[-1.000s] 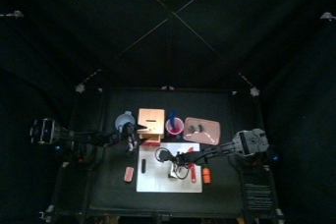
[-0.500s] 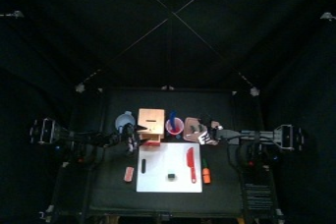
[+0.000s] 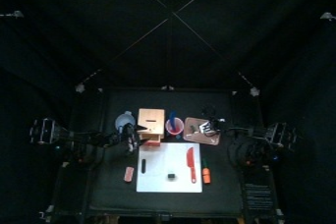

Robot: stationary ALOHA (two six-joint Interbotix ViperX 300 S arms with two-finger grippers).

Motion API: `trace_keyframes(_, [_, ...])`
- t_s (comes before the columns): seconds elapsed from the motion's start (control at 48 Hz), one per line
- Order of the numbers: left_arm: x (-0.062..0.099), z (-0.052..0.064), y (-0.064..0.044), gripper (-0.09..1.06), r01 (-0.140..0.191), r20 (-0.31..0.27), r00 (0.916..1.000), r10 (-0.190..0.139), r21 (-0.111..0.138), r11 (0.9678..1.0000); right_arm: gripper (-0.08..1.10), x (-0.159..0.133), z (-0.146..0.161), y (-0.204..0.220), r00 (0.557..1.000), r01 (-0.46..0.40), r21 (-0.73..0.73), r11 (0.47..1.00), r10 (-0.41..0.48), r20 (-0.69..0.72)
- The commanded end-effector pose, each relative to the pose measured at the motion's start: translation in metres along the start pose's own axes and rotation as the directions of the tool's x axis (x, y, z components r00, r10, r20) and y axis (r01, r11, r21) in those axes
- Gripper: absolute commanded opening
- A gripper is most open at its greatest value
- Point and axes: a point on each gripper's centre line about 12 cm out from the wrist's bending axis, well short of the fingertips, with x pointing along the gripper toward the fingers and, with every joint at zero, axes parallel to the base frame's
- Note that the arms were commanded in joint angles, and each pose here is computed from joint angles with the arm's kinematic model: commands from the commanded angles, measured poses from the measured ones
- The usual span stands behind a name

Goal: Place sushi on board then cut the sushi with the knife then place the pieces on the plate
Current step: Place the 4 sushi pieces on the plate

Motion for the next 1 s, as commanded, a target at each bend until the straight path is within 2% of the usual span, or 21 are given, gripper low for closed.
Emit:
trace_keyframes(0.021, [0.002,0.007,-0.001,0.94,0.003,0.026,0.9996,-0.003,0.002,1.0000,0.78,-0.010,0.007,0.007,0.999,-0.035,0.021,0.999,0.034,0.026])
trace_keyframes(0.167, [0.001,0.005,-0.002,0.94,0.008,0.021,0.9998,-0.008,0.002,1.0000,0.80,-0.021,0.010,0.007,0.999,-0.037,0.043,0.998,0.036,0.028])
trace_keyframes(0.292, [0.000,0.004,-0.002,0.94,0.008,0.016,0.9998,-0.008,0.005,1.0000,0.80,-0.047,0.013,0.007,0.996,-0.078,0.071,0.994,0.074,0.055])
trace_keyframes(0.354, [-0.001,0.002,-0.002,0.94,0.011,0.012,0.9999,-0.011,0.011,0.9999,0.80,-0.065,0.006,0.017,0.988,-0.141,0.052,0.989,0.137,0.068])
trace_keyframes(0.438, [-0.001,0.001,-0.002,0.94,0.015,0.010,0.9998,-0.015,0.016,0.9998,0.80,-0.091,-0.012,0.047,0.958,-0.270,-0.055,0.961,0.273,0.081])
trace_keyframes(0.521, [0.000,0.004,-0.002,0.94,0.012,0.016,0.9998,-0.012,0.014,0.9998,0.80,-0.111,-0.040,0.093,0.900,-0.410,-0.222,0.885,0.433,0.061])
trace_keyframes(0.562, [0.001,0.006,-0.001,0.94,0.011,0.022,0.9997,-0.011,0.013,0.9999,0.80,-0.119,-0.059,0.120,0.855,-0.477,-0.329,0.815,0.517,0.041])
trace_keyframes(0.604, [0.002,0.007,-0.002,0.94,0.011,0.025,0.9996,-0.011,0.012,0.9999,0.80,-0.126,-0.073,0.142,0.815,-0.517,-0.418,0.747,0.579,0.026])
trace_keyframes(0.667, [0.003,0.009,-0.001,0.94,0.008,0.033,0.9994,-0.008,0.011,0.9999,0.80,-0.128,-0.097,0.173,0.776,-0.532,-0.542,0.650,0.631,-0.004])
trace_keyframes(0.708, [0.004,0.011,-0.001,0.94,0.006,0.037,0.9993,-0.007,0.010,0.9999,0.80,-0.127,-0.113,0.193,0.766,-0.533,-0.593,0.603,0.642,-0.035])
trace_keyframes(0.792, [0.005,0.014,-0.001,0.94,0.005,0.046,0.9989,-0.005,0.008,1.0000,0.81,-0.120,-0.139,0.221,0.770,-0.527,-0.641,0.559,0.633,-0.081])
trace_keyframes(0.875, [0.007,0.017,-0.001,0.94,0.006,0.052,0.9986,-0.006,0.007,1.0000,0.85,-0.112,-0.159,0.240,0.775,-0.511,-0.684,0.521,0.623,-0.105])
trace_keyframes(1.0, [0.007,0.019,-0.001,0.94,0.006,0.060,0.9982,-0.006,0.007,1.0000,0.93,-0.103,-0.170,0.246,0.785,-0.486,-0.722,0.492,0.609,-0.113])
